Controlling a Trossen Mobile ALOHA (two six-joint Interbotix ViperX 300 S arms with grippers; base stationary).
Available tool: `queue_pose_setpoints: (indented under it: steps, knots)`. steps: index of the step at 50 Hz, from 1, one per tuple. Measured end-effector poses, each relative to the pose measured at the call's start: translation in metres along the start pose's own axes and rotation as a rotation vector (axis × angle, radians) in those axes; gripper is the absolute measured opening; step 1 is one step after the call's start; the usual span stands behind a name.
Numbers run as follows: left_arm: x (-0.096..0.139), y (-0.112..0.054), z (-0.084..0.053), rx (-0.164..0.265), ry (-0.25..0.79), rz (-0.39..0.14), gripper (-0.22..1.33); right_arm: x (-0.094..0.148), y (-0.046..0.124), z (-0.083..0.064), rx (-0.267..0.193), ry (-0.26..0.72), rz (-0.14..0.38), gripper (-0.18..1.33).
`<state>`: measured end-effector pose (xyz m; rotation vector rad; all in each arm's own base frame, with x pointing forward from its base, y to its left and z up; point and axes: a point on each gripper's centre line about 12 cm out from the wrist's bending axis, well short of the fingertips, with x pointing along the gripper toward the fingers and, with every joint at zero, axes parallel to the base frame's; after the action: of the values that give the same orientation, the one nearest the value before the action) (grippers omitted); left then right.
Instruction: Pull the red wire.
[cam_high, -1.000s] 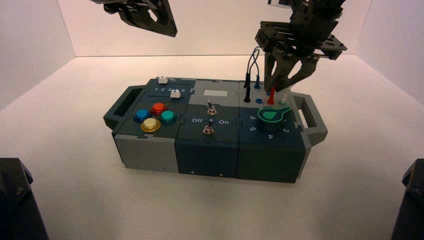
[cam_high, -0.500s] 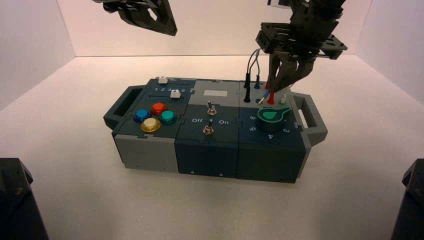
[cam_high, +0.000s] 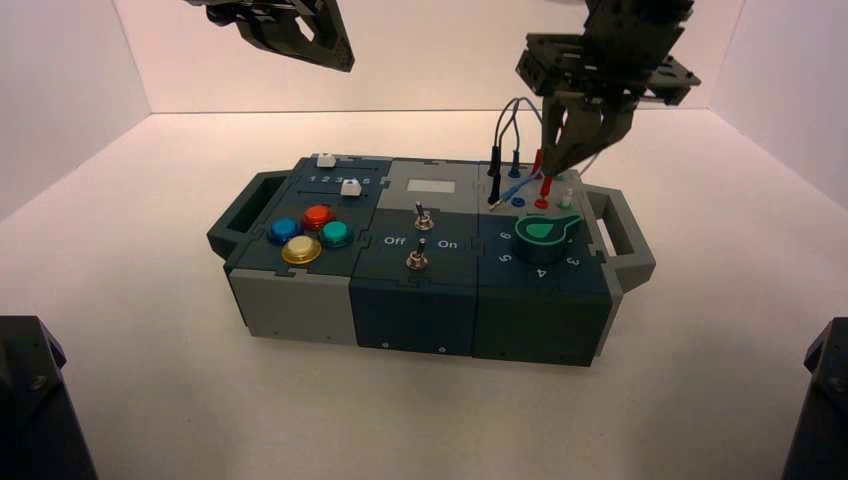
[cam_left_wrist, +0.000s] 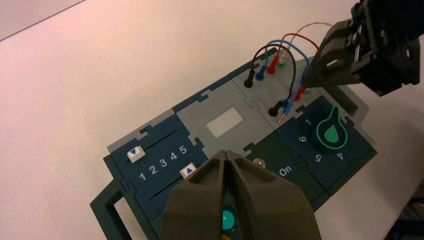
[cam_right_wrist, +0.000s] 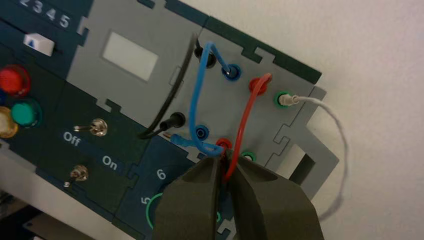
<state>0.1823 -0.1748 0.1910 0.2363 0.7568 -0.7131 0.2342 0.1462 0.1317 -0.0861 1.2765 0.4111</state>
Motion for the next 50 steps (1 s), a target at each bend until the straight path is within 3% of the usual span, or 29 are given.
queue_pose_setpoints:
  steps: [25, 30, 34, 37, 43, 47, 50]
  knots:
    - [-0.001, 0.000, 0.001, -0.001, -0.006, 0.000, -0.15, -0.007, 0.002, 0.014, -0.021, -0.038, -0.004, -0.08]
    - [-0.002, 0.000, 0.001, -0.001, -0.008, 0.000, -0.16, -0.003, 0.002, 0.015, -0.022, -0.033, -0.007, 0.07]
    - [-0.002, 0.000, 0.001, 0.000, -0.008, 0.000, -0.16, -0.003, 0.001, 0.015, -0.022, -0.034, -0.008, 0.09]
    - [-0.002, 0.000, 0.001, -0.001, -0.009, -0.001, -0.16, -0.001, 0.001, 0.015, -0.023, -0.031, -0.009, 0.20]
    - [-0.002, 0.000, 0.001, 0.000, -0.009, 0.000, -0.16, 0.000, 0.002, 0.019, -0.023, -0.037, -0.008, 0.55]
    - [-0.002, 0.000, 0.001, 0.000, -0.009, 0.000, -0.16, -0.001, 0.002, 0.020, -0.019, -0.037, -0.007, 0.67]
    - [-0.002, 0.000, 0.001, -0.001, -0.011, 0.001, -0.16, -0.003, 0.003, 0.018, -0.011, -0.017, -0.005, 0.68]
